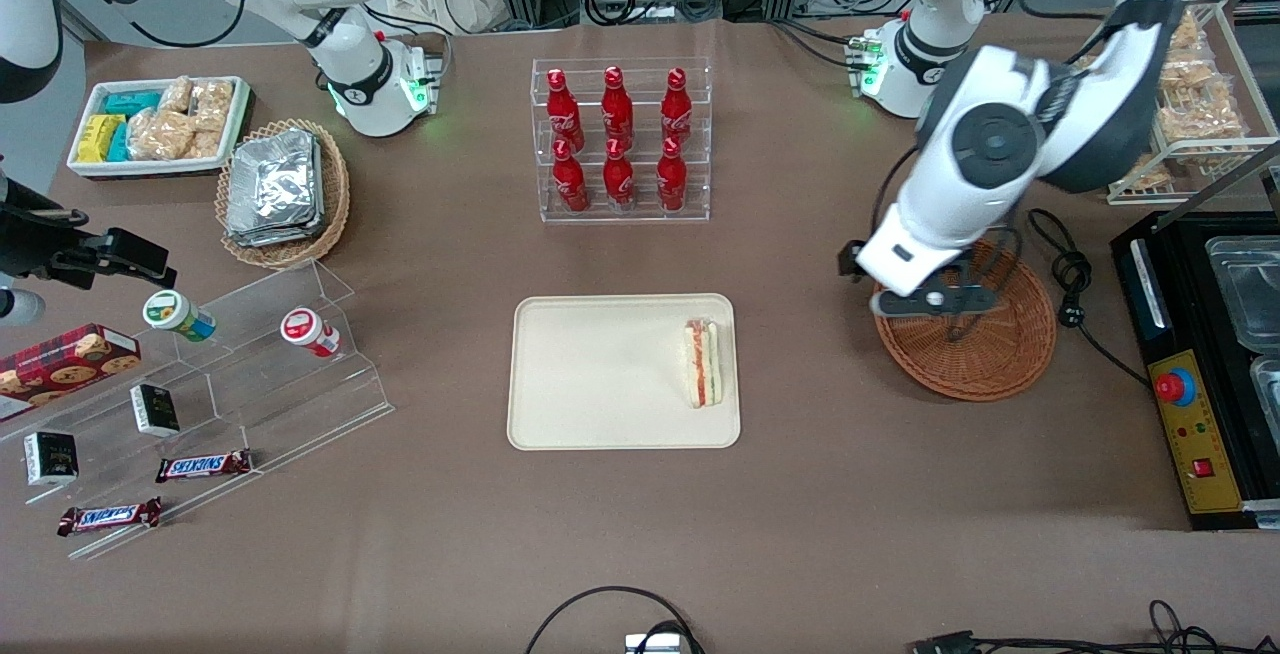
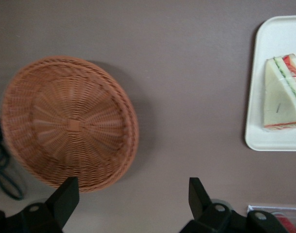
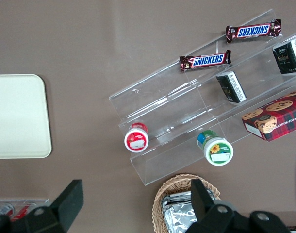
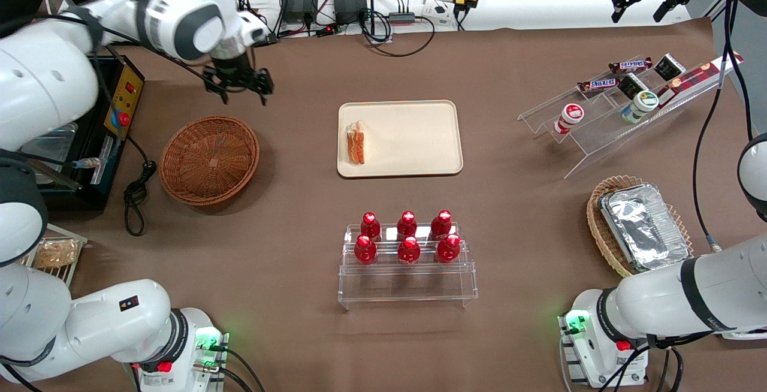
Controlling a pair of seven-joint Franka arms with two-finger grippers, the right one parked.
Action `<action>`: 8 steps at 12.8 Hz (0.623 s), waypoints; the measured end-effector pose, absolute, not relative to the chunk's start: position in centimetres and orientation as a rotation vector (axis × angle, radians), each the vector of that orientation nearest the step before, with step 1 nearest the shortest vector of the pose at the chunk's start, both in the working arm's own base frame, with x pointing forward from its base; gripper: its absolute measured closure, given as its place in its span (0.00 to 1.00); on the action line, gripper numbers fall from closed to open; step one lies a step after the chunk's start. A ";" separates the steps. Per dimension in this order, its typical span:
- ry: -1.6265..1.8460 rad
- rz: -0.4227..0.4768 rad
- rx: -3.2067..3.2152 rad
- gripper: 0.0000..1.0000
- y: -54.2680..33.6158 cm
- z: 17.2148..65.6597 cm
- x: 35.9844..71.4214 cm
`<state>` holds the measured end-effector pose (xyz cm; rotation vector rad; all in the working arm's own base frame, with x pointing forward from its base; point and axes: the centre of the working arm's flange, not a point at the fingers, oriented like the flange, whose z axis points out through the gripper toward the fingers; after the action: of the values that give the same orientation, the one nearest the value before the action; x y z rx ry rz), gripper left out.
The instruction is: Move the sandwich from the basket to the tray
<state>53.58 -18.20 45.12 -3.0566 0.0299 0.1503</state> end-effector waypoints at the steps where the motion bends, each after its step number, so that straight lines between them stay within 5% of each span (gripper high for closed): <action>1: 0.035 0.152 -3.061 0.00 -16.3 46.2 54.3; 8: 0.050 0.213 -3.109 0.00 -4.0 48.9 56.3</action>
<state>56.33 -3.99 48.86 -3.1090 0.0504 0.2128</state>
